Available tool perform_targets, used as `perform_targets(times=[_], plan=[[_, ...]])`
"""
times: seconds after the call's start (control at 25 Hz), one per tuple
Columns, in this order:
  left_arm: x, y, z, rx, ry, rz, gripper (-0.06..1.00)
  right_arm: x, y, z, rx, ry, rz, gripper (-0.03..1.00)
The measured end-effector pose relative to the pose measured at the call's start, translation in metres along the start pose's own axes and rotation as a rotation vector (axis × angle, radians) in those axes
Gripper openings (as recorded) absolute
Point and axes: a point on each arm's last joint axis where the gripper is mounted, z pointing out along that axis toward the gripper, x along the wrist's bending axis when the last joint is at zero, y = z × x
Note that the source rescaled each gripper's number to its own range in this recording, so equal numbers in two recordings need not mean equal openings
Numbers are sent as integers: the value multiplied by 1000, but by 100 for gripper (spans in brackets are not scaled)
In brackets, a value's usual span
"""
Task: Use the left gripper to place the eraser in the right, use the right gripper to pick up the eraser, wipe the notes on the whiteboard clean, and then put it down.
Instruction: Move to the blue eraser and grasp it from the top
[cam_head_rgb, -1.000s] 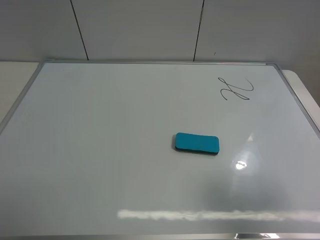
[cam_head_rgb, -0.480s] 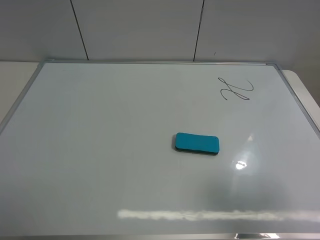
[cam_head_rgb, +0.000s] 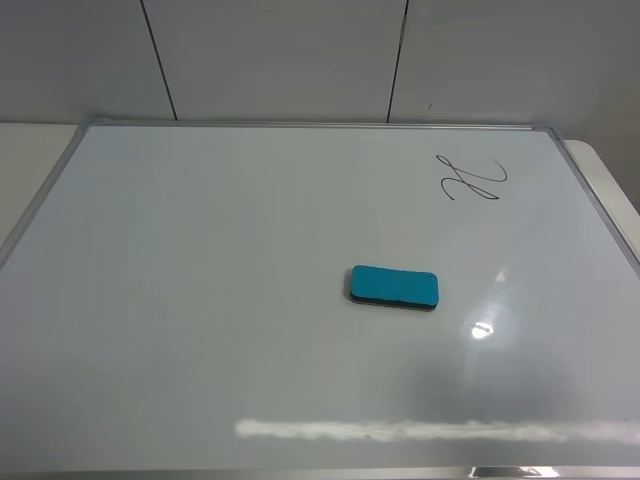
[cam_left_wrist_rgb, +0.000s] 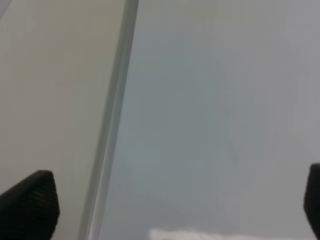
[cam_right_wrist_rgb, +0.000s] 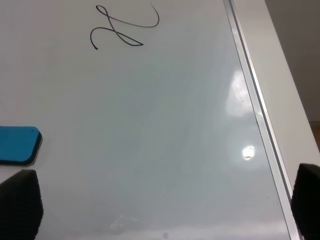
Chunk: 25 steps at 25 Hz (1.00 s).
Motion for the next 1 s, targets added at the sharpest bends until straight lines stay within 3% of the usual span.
perform_targets(times=[1.0], plan=[[0,0,0,0,18,-9,100,0,0,0,0,0,13,100]])
